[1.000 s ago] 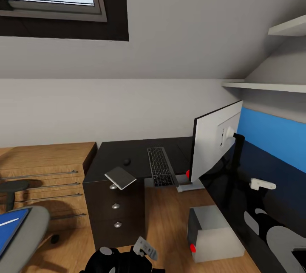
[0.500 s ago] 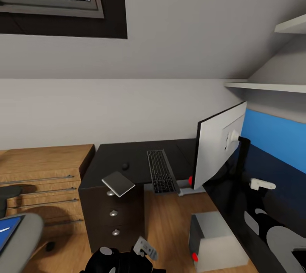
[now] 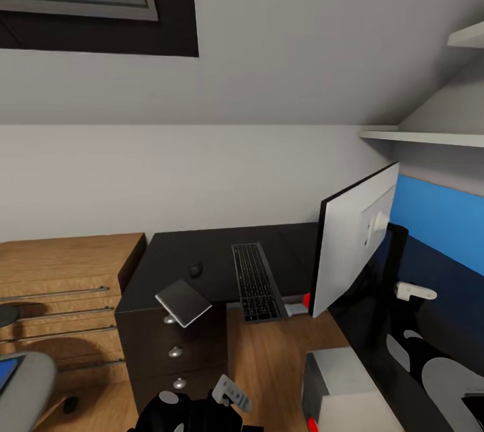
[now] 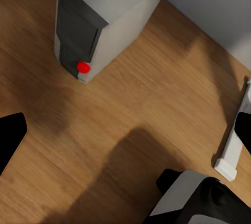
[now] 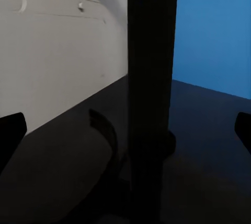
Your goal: In the bedroom, organize the workspace by keeping the computer under the desk, ensuring the monitor is on the desk, placing the keyboard on the desk next to the monitor, placing the mouse on the desk next to the keyboard, moving the folder from the swivel chair onto the desk next to the mouse, stacking the notebook on top of the folder with the pen on top of the notebook, and positioning the swivel chair next to the desk.
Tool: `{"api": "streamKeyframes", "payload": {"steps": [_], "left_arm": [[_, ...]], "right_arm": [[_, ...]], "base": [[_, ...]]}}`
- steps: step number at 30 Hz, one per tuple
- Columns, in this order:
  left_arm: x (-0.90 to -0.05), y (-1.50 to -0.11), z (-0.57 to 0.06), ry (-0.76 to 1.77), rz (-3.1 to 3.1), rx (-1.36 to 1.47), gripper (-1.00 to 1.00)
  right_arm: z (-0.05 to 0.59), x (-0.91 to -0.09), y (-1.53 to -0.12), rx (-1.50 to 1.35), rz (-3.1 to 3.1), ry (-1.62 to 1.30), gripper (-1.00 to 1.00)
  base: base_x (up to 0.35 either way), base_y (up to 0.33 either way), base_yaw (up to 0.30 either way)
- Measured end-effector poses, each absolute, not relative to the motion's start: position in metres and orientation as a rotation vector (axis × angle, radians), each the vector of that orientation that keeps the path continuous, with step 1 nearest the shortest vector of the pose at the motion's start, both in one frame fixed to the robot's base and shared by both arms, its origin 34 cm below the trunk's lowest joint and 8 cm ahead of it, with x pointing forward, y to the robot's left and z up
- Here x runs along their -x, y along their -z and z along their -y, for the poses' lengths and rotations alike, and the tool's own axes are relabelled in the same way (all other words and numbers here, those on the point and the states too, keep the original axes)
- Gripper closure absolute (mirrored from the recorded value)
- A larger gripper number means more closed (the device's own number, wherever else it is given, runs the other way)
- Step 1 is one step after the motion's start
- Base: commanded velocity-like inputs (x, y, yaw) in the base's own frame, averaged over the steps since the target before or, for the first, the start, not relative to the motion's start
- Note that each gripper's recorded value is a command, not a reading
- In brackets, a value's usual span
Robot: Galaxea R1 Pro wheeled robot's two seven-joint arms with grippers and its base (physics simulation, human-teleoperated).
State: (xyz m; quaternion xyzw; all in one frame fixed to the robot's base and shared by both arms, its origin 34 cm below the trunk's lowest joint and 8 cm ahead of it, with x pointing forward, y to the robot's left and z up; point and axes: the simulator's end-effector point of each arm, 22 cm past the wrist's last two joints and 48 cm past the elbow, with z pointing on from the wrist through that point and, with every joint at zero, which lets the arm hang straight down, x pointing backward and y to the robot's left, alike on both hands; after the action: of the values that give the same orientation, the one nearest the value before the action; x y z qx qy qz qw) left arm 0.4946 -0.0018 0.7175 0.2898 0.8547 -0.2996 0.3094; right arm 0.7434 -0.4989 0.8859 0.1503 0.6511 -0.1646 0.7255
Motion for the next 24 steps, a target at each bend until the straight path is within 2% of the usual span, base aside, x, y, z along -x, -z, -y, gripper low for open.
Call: {"api": "streamKeyframes", "payload": {"steps": [13, 24], "left_arm": [[-0.4938, -0.7163, 0.0023, 0.792, -2.261, -0.766, -1.00], [-0.4937, -0.7159, 0.0023, 0.793, -2.262, -0.766, -1.00]], "right_arm": [[0.5019, -0.7428, -0.8855, -0.332, -1.441, 0.368, -1.00], [0.5020, -0.7429, -0.8853, -0.331, -1.442, 0.368, -1.00]], "base": [[0.107, -0.113, 0.000], [0.015, -0.018, 0.000]]}}
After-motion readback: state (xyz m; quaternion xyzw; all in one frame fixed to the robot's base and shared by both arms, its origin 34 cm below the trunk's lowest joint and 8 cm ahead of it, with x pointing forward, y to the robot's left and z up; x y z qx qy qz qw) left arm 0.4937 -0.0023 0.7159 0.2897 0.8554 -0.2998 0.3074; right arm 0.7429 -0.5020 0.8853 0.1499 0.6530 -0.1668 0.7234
